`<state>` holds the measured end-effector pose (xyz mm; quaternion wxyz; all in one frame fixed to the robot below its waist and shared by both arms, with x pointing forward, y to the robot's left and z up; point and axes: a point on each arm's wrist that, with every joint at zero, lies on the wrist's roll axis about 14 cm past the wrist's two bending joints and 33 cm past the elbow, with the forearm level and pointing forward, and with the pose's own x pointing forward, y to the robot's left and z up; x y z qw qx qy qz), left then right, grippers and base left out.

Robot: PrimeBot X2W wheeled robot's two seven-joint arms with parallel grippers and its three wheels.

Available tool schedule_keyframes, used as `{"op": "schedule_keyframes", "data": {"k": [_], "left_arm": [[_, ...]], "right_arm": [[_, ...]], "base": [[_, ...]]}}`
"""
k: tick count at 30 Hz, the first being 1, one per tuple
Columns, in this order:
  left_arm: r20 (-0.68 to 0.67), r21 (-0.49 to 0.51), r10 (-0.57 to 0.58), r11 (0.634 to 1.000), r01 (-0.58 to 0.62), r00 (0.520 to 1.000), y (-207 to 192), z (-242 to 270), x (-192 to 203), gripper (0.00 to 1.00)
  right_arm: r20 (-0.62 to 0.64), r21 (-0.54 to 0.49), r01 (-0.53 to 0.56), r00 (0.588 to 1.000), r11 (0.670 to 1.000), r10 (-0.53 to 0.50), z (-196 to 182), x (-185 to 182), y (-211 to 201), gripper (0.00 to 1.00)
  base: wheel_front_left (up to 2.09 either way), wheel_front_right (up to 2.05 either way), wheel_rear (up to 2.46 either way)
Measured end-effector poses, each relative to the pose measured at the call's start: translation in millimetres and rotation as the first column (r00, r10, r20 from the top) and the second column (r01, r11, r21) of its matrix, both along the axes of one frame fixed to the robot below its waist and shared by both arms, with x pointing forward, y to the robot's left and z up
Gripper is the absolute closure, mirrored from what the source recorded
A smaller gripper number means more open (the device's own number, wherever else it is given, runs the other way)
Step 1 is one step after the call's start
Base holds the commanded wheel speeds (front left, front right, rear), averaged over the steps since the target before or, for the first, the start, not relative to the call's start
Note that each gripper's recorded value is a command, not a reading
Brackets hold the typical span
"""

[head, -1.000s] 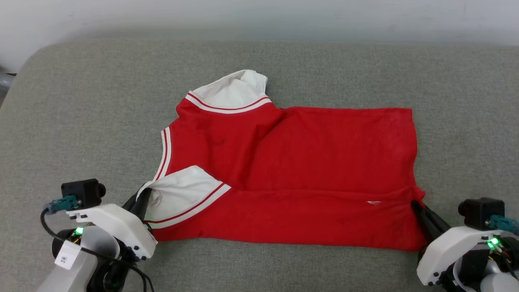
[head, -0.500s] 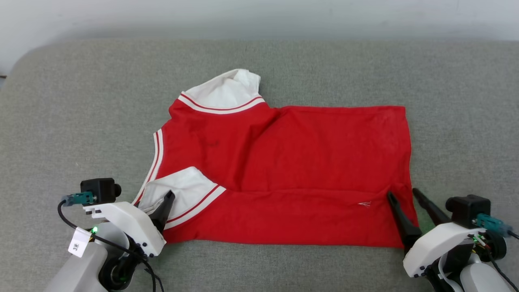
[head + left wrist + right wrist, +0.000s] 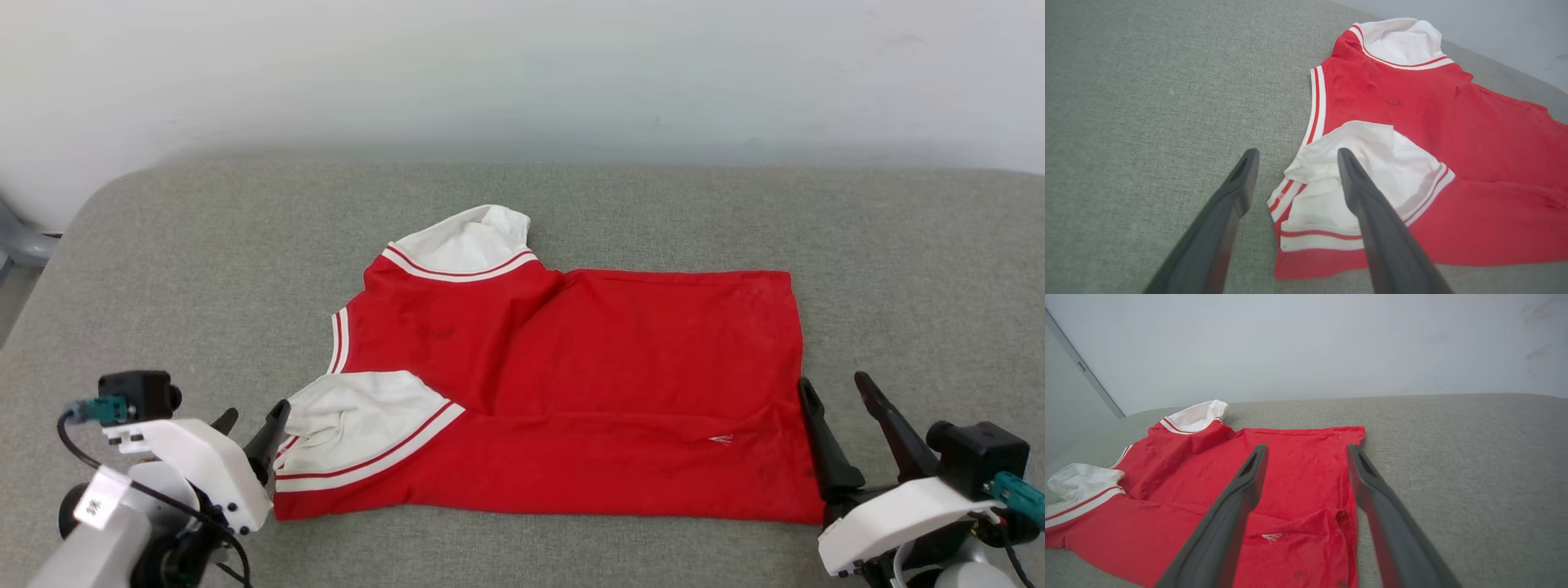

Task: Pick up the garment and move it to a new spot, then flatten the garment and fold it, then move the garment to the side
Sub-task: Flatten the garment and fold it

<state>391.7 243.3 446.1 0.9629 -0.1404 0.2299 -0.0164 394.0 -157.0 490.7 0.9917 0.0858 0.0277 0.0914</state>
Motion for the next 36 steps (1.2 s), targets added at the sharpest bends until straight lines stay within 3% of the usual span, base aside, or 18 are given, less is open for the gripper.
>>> {"op": "schedule_keyframes", "data": {"k": [4,12,23,24,25,26,30,36], "left_arm": [[-0.110,-0.006,-0.072,0.997,0.071,0.991,-2,0,-7,0.00],[-0.398,-0.109,-0.146,0.988,0.112,0.906,-12,-21,-20,0.00],[-0.586,-0.158,-0.187,0.981,0.116,0.788,-34,-72,-29,0.00],[-0.598,-0.163,-0.192,0.980,0.116,0.778,-36,-77,-31,0.25],[-0.604,-0.175,-0.197,0.978,0.113,0.772,-38,-79,-32,0.60],[-0.607,-0.177,-0.198,0.978,0.112,0.770,-39,-81,-32,1.00],[-0.590,-0.199,-0.213,0.973,0.116,0.779,-44,-83,-32,1.00],[-0.512,-0.197,-0.219,0.971,0.134,0.831,-48,-73,-29,1.00]], "right_arm": [[-0.002,0.001,0.010,1.000,1.000,-0.010,3,-5,0,0.00],[-0.023,0.005,0.031,0.999,1.000,-0.031,1,-2,-2,0.00],[-0.091,0.014,0.079,0.993,0.997,-0.077,-21,3,-13,0.00],[-0.103,0.016,0.084,0.991,0.996,-0.082,-25,3,-14,0.00],[-0.117,0.022,0.091,0.989,0.996,-0.088,-28,3,-16,0.00],[-0.132,0.027,0.096,0.987,0.995,-0.092,-31,2,-18,0.00],[-0.185,0.055,0.114,0.977,0.992,-0.102,-38,2,-27,0.00],[-0.288,0.040,0.108,0.953,0.993,-0.092,-42,-2,-47,0.00]], "base": [[0.00,0.00,0.00],[0.00,0.00,0.00],[0.00,0.00,0.00],[0.00,0.00,0.00],[0.00,0.00,0.00],[0.00,0.00,0.00],[0.00,0.00,0.00],[0.00,0.00,0.00]]}}
